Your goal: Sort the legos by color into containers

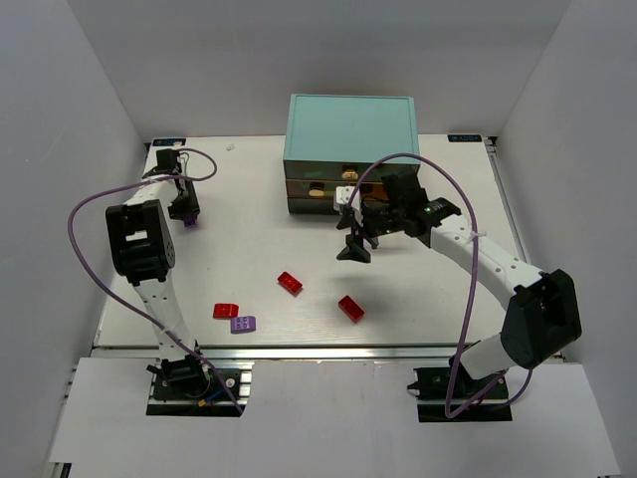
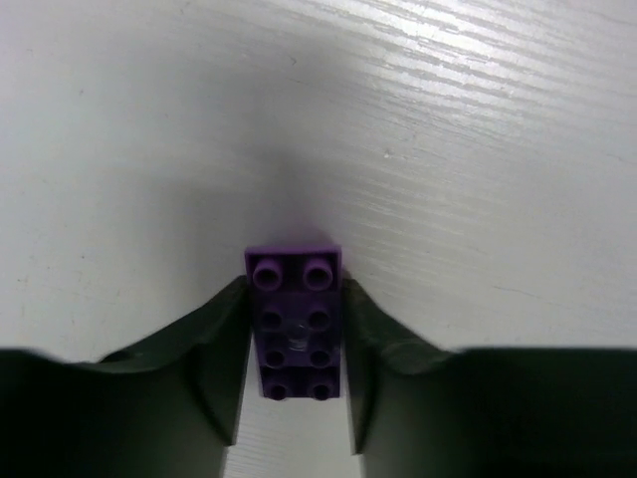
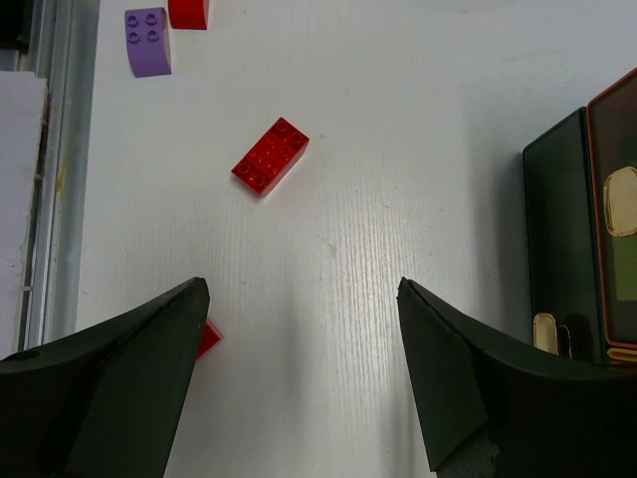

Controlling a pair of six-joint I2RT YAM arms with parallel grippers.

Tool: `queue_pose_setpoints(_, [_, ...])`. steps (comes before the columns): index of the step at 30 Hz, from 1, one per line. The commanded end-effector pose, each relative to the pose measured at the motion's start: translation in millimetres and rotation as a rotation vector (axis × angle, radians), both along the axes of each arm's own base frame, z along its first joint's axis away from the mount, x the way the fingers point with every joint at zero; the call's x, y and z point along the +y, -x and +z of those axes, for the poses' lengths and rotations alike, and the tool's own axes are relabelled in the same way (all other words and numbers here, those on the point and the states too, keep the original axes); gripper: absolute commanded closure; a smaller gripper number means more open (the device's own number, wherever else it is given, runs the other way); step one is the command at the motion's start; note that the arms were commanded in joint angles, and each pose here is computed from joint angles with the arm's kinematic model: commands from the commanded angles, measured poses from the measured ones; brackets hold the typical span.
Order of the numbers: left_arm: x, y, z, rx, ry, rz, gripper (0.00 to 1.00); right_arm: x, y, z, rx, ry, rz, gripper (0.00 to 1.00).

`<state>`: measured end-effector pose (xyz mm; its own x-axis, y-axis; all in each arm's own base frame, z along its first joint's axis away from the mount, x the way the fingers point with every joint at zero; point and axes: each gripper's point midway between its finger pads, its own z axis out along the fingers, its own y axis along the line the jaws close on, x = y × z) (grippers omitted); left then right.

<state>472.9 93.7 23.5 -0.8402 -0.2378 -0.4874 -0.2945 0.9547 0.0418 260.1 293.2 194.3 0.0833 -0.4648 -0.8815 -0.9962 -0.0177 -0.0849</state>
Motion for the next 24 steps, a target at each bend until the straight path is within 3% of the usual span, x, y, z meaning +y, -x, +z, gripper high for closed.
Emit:
queue_pose_setpoints(1, [-1.4,-2.5,2.5,-0.011,0.015,-0.003,0.57,0.9,-10.7,12.2,-0.046,-0.012,-0.011,0.18])
queue_pose_setpoints(6, [-16.0,3.2,12.7,-0.04,0.087,-0.009,0.75,-1.5,-15.1,13.7,-0.052,-0.014,-0.039,0.19])
queue_pose_setpoints(8, [-33.5,4.4,24.0,-0.069,0.175,-0.034,0.84,-1.8,-17.9,16.9,-0.057,-0.021,-0.068,0.2])
queue_pose_setpoints(10, [-67.1,-0.7,61.2,-0.165,0.247,-0.104,0.89,-4.4,-30.0,24.6,-0.075,-0.046,-0.167,0.2])
queue_pose_setpoints(11, [-95.1,7.8,67.5,-0.181,0.359,-0.159,0.91,-9.3,-40.9,26.3,-0.097,-0.043,-0.243,0.22])
queue_pose_setpoints(12, [-117.0,4.7,102.9,-0.285,0.421,-0.198,0.92,-11.1,-46.6,28.8,-0.103,-0.058,-0.289,0.25])
queue_pose_setpoints(13, [-132.0,8.6,119.1,-0.327,0.465,-0.233,0.92,-11.5,-52.8,43.9,-0.122,-0.112,-0.336,0.3])
queue_pose_setpoints(14, [-154.1,17.4,128.4,-0.36,0.543,-0.294,0.92,-18.6,-60.8,43.7,-0.128,-0.114,-0.4,0.49])
queue_pose_setpoints(16, [-194.7,36.8,174.2,-0.453,0.638,-0.395,0.92,-23.3,-75.1,62.7,-0.12,-0.192,-0.516,0.76])
queue_pose_setpoints(17, [-209.3,45.6,183.7,-0.48,0.671,-0.444,0.92,-28.8,-81.9,70.7,-0.124,-0.209,-0.56,0.97])
queue_pose_setpoints(18, [-235.8,60.5,197.7,-0.486,0.72,-0.527,0.93,-29.6,-84.7,78.2,-0.122,-0.228,-0.579,1.0])
queue_pose_setpoints(24, [-296.8,108.5,271.4,-0.664,0.787,-0.78,0.94,-47.5,-102.9,134.9,-0.114,-0.358,-0.68,1.0])
